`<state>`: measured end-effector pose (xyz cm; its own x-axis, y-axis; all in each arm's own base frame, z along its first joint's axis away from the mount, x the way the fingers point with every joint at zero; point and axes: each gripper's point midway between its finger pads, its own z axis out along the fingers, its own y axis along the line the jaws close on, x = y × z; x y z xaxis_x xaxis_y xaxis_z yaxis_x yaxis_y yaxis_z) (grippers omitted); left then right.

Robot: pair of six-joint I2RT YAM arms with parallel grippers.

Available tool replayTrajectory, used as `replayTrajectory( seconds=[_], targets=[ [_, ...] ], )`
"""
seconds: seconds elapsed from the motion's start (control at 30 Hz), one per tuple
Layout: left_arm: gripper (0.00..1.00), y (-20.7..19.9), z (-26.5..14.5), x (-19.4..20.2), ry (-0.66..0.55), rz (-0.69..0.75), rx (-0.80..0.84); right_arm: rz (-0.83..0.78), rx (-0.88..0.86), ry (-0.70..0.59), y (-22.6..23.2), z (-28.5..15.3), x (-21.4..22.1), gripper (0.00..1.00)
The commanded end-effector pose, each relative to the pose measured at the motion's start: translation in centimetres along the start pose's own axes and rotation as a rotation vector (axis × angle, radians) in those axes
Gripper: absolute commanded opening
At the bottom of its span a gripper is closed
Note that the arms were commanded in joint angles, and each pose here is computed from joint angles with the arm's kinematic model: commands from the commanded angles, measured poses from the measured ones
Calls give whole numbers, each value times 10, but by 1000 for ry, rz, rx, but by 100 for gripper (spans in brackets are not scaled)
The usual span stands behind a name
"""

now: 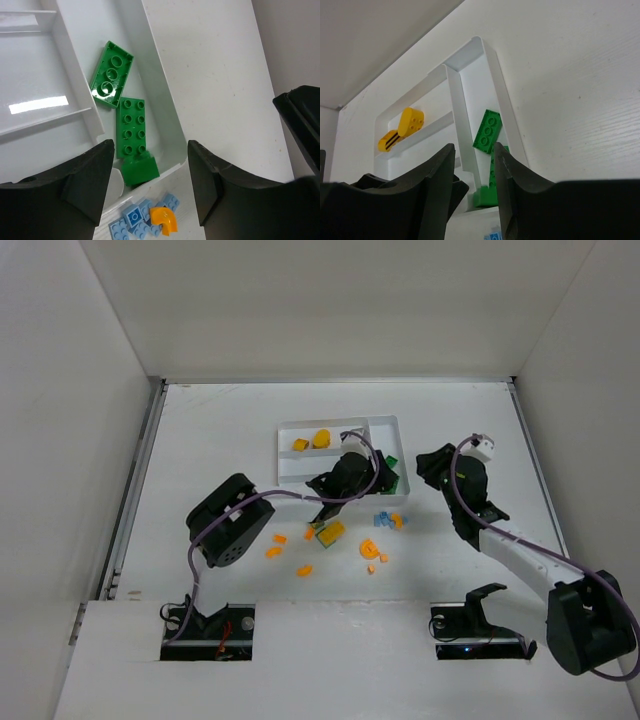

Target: Sort the legos into containers by color

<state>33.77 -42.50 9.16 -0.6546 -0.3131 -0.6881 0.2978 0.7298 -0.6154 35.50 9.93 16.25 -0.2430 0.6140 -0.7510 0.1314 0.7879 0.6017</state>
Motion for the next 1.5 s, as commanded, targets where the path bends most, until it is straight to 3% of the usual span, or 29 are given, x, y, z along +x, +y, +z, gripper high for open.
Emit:
replayTrajectory(
  seconds=[0.0, 0.27, 0.4, 0.5, 0.73, 0.87, 1.47],
  targets=[
    [58, -28, -22, -41, -87, -16, 95, -9, -71, -42, 22, -2, -11, 43],
    [30, -5, -97, -82, -209, -106, 137, -134, -182, 10, 63, -11, 7, 27],
    [23, 26, -144, -91, -267, -121, 109, -249, -289, 137, 102, -21, 47, 24],
    [22, 58, -171, -84, -269, -137, 45, -328, -359, 245, 122, -37, 90, 28],
    [25, 117, -208, -66, -288, -206, -71, -511, -488, 452, 152, -68, 168, 58],
    [28, 130, -219, -65, -309, -231, -83, -604, -508, 552, 163, -74, 202, 69],
    [29, 158, -236, -56, -308, -299, -106, -748, -357, 629, 148, -47, 249, 63]
  ],
)
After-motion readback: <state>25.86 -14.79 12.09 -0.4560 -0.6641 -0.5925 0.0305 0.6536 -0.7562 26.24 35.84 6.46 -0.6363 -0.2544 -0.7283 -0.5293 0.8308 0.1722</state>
